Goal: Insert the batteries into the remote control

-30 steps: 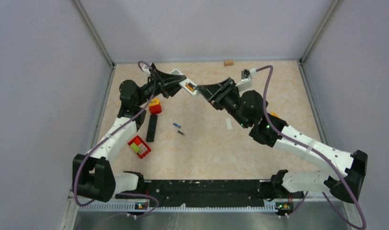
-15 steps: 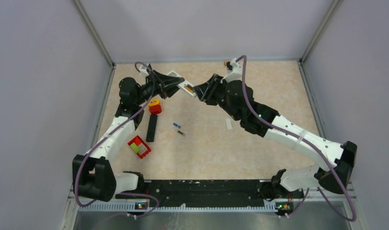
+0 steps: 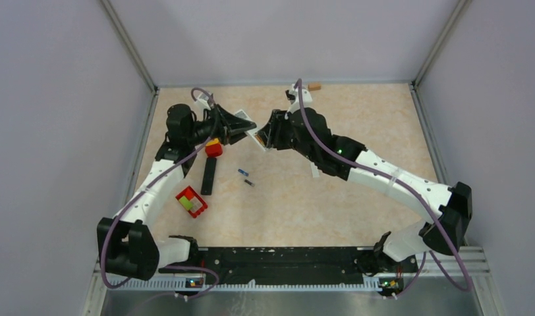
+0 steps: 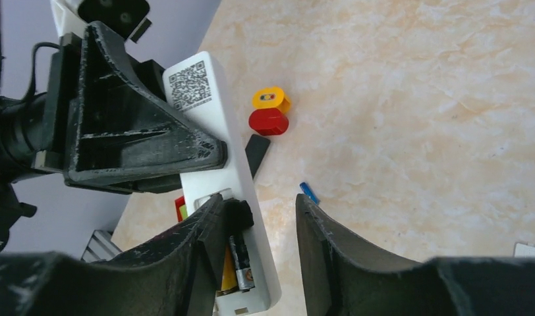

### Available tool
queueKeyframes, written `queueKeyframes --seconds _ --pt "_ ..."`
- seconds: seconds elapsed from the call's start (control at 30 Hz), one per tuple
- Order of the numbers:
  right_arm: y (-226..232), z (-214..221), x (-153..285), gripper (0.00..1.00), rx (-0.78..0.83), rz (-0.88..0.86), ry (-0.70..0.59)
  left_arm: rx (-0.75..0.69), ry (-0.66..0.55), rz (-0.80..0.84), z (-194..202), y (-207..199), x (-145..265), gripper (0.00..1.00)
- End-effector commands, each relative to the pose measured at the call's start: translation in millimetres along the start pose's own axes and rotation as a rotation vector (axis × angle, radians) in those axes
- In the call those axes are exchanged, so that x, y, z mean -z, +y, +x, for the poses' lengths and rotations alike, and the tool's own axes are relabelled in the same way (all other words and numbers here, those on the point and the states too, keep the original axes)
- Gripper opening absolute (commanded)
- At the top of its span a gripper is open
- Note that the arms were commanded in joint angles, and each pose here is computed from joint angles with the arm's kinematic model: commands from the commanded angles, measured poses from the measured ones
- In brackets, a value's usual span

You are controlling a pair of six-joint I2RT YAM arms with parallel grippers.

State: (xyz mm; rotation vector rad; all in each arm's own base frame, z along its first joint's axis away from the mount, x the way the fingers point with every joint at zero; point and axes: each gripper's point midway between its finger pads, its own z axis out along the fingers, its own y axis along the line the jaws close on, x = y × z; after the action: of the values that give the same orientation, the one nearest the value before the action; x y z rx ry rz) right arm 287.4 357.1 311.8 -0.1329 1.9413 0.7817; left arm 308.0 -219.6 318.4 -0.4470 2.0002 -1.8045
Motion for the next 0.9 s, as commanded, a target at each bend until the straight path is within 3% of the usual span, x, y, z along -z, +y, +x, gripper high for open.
queueKeyframes --seconds 0.0,0.17,0.43,0.73,0.87 --pt "-14 36 6 0.49 0.035 -0.013 0.151 -0.291 0.055 0.095 27 -52 23 0.00" --pt "12 27 21 0.65 -0.065 -0.181 0.163 -0.377 0.048 0.056 28 -30 26 0.00" --pt "34 24 52 0.73 -0.083 -0.399 0.141 -0.482 0.063 0.066 30 -25 28 0.00" --pt "23 42 51 0.53 -0.034 -0.395 0.169 -0.517 0.089 0.101 36 -29 29 0.00" --pt "28 34 49 0.50 -0.036 -0.412 0.132 -0.520 0.098 0.104 38 -27 30 0.00"
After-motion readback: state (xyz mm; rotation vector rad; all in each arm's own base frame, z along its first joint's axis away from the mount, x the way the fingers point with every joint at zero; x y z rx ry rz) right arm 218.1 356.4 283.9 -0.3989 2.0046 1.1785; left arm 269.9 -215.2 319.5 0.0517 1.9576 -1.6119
